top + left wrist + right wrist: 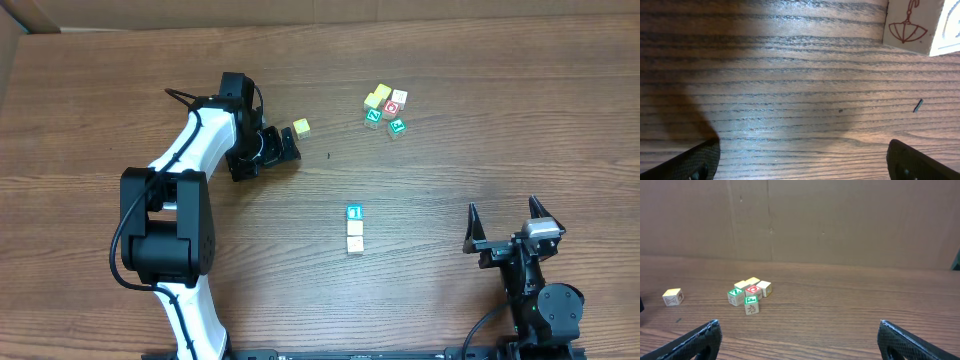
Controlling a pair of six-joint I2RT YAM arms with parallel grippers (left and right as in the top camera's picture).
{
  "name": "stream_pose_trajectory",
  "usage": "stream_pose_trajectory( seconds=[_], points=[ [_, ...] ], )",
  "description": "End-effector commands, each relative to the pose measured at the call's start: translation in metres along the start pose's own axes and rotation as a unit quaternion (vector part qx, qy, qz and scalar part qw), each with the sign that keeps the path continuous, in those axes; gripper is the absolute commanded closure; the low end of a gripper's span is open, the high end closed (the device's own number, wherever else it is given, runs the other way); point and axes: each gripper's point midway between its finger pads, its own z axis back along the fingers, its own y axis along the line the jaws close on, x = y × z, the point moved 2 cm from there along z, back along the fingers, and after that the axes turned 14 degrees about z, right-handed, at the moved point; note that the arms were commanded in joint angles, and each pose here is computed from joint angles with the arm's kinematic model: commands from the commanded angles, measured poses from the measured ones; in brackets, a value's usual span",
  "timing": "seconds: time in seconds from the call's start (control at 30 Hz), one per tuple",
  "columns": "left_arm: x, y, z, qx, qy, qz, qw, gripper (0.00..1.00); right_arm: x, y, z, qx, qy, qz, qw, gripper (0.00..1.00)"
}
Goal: Flip 3 blocks
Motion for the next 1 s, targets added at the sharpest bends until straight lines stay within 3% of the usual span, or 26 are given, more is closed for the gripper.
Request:
stream_pose_trajectory(
  seconds=[0.0,0.97],
  points=[
    [-0.004,0.006,-0.014,0.012,0.012,-0.01,1.0,0.0,-0.002,-0.003,0.0,-0.009,-0.001,0.002,1.0,0.0],
    [-0.002,-0.002,0.003,0.0,-0.007,-0.017,1.0,0.0,-0.002,-0.003,0.0,-0.009,-0.001,0.002,1.0,0.0]
  ],
)
